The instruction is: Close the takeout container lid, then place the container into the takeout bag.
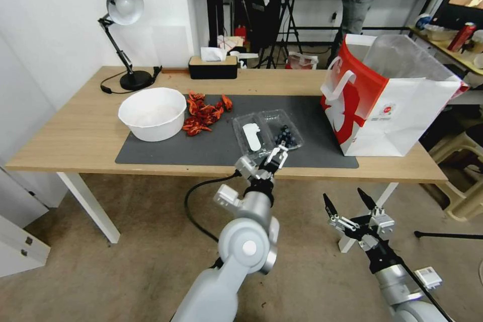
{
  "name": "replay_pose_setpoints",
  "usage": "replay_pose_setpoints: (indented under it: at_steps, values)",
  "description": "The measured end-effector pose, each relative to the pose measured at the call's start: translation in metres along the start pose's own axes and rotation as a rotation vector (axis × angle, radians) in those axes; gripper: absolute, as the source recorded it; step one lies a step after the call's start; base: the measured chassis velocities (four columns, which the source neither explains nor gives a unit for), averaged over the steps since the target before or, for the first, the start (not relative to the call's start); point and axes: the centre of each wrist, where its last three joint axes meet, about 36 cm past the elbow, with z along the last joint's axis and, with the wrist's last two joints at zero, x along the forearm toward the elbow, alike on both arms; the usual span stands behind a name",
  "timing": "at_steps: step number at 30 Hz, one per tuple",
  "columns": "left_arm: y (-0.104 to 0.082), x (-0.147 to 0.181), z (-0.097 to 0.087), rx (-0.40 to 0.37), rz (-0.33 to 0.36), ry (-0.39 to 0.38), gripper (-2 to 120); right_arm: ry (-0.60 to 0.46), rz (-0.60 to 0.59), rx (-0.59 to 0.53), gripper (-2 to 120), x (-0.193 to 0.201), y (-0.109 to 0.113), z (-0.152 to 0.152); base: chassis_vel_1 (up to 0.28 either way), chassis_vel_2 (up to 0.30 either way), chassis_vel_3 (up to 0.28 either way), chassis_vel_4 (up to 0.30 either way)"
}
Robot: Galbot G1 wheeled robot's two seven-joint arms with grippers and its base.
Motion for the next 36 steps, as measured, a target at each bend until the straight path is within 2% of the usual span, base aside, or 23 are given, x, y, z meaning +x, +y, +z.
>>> replay_pose_setpoints:
  at_steps: [17,36]
  values:
    - [0.017,-0.027,0.002,-0.025,-0.089,0.001,100,-0.004,0.008,-0.004,100,0.0,0.001,0.003,0.0,0.0,0.0,0.0]
    - [0.017,-0.035,-0.007,-0.011,-0.107,-0.015,100,-0.001,0.004,-0.002,100,0.0,0.007,0.006,0.0,0.0,0.0,0.0]
